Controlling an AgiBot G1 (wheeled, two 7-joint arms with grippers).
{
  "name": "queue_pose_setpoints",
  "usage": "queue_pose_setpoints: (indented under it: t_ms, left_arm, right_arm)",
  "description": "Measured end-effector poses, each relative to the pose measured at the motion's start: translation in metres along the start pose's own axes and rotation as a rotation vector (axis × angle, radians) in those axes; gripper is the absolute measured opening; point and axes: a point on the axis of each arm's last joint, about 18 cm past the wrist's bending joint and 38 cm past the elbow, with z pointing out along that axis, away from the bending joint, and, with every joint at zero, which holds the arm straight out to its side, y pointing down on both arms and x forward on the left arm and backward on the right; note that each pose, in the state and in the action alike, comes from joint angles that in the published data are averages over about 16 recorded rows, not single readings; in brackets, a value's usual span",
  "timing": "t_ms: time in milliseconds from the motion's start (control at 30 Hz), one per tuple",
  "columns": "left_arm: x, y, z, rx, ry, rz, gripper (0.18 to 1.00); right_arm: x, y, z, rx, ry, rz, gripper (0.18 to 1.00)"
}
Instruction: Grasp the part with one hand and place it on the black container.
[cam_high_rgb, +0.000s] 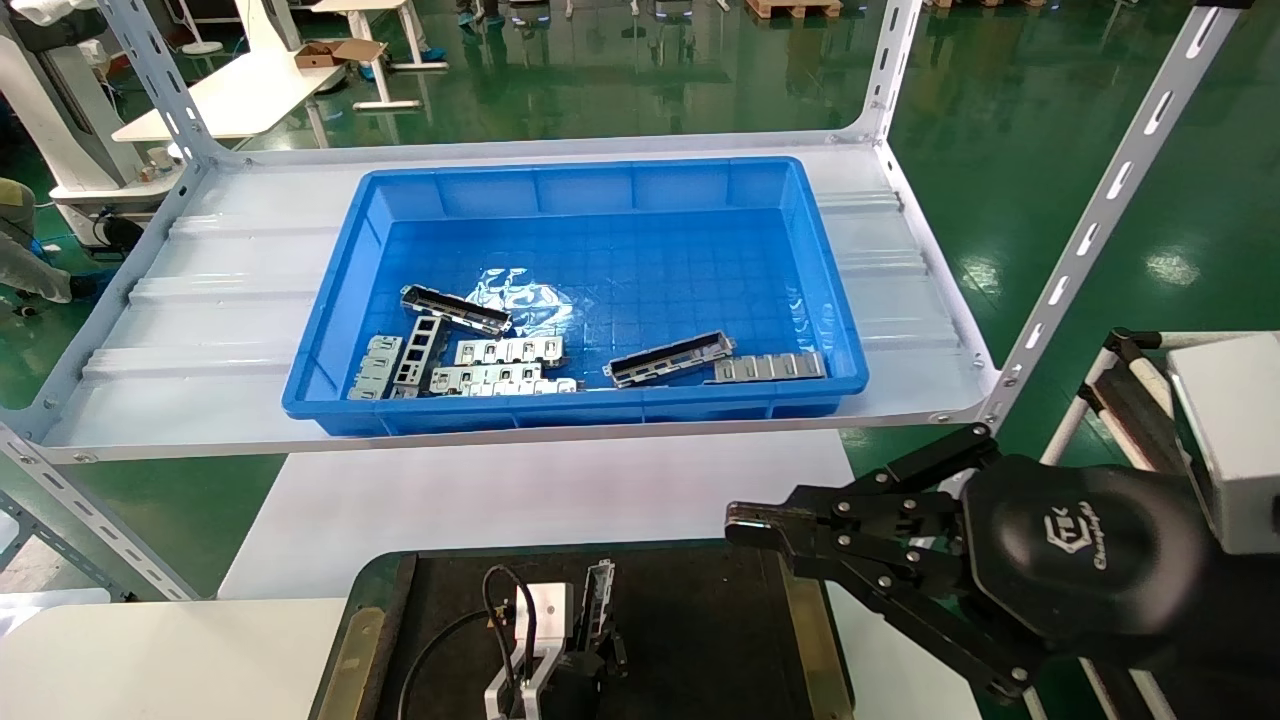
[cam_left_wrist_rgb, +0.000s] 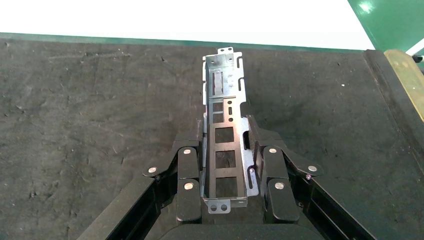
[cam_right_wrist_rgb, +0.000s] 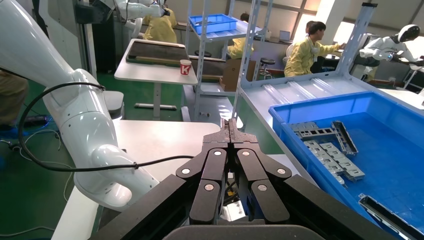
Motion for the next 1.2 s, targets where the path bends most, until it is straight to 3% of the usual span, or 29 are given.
queue_pose_setpoints:
  t_ms: [867, 1200]
  left_arm:
    - [-0.004, 0.016, 0.001, -0.010, -0.011, -0.007, 0.381]
    - [-0.003, 0.005, -0.002, 0.014, 0.018, -0.010, 0.488]
  right_arm:
    - [0.000, 0.000, 0.000, 0.000, 0.000, 0.000, 0.219]
    - [0.000, 0.000, 0.000, 0.000, 0.000, 0.000, 0.334]
